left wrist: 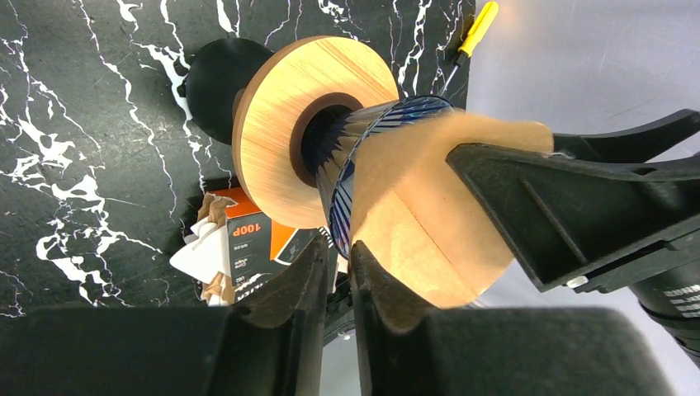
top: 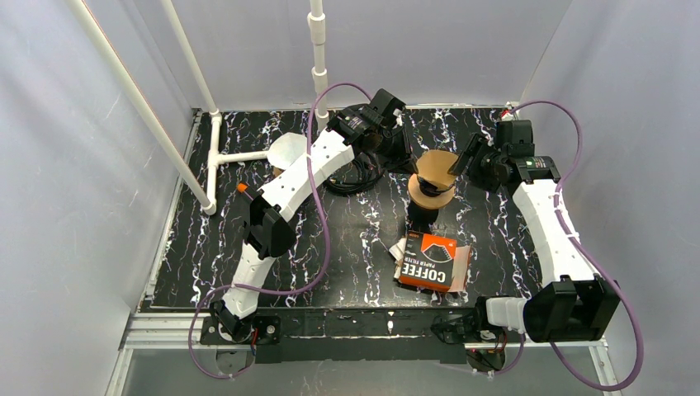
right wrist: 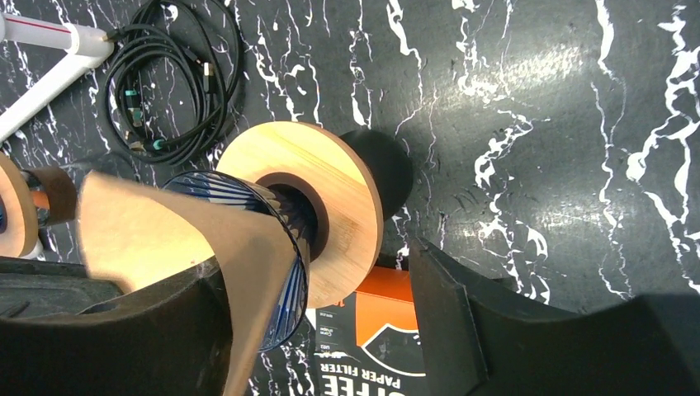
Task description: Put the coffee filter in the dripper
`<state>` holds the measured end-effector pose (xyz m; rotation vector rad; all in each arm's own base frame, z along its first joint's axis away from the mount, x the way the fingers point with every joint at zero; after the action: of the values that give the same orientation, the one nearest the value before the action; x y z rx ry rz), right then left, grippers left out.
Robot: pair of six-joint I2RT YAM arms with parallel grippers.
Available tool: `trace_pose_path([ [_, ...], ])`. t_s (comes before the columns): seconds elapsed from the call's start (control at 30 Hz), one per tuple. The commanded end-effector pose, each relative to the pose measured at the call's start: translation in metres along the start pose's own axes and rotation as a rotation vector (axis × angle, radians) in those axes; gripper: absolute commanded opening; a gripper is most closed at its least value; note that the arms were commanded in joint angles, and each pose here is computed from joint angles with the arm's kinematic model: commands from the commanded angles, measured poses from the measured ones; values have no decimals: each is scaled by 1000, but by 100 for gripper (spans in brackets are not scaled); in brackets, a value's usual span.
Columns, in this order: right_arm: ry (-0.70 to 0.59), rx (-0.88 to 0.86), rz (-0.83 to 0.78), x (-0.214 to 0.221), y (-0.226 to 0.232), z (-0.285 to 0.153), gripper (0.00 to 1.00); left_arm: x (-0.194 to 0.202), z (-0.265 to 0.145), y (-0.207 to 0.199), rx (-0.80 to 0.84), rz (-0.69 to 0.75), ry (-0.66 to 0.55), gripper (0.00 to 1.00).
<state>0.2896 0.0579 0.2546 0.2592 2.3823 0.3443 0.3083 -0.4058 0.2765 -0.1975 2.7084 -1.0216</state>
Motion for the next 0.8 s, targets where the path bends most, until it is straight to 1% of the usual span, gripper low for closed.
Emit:
trace_pose_path([
  [0.0,-12,-43,37,2,4,-2,74,3,-11,-1,-8,5,2,19],
  [0.13,6,-58,61,10,4,2,73,3,-8,4,-27,4,1,27],
  [0.27,16,-58,71,14,3,4,73,4,-6,8,-50,5,3,31],
  [0.77,49,-87,114,29,2,19,72,3,0,21,-107,16,-1,41],
])
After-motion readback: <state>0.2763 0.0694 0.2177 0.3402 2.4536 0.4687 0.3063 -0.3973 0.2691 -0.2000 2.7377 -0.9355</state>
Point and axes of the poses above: each gripper's point midway between its finger pads, its own z axis out along the fingers, its own y axis along the line the jaws close on, x = y × z, the point moved 5 cm from there along -z, back along the fingers, and after that the axes turned 9 degrees about -z, right-handed, at the moved point
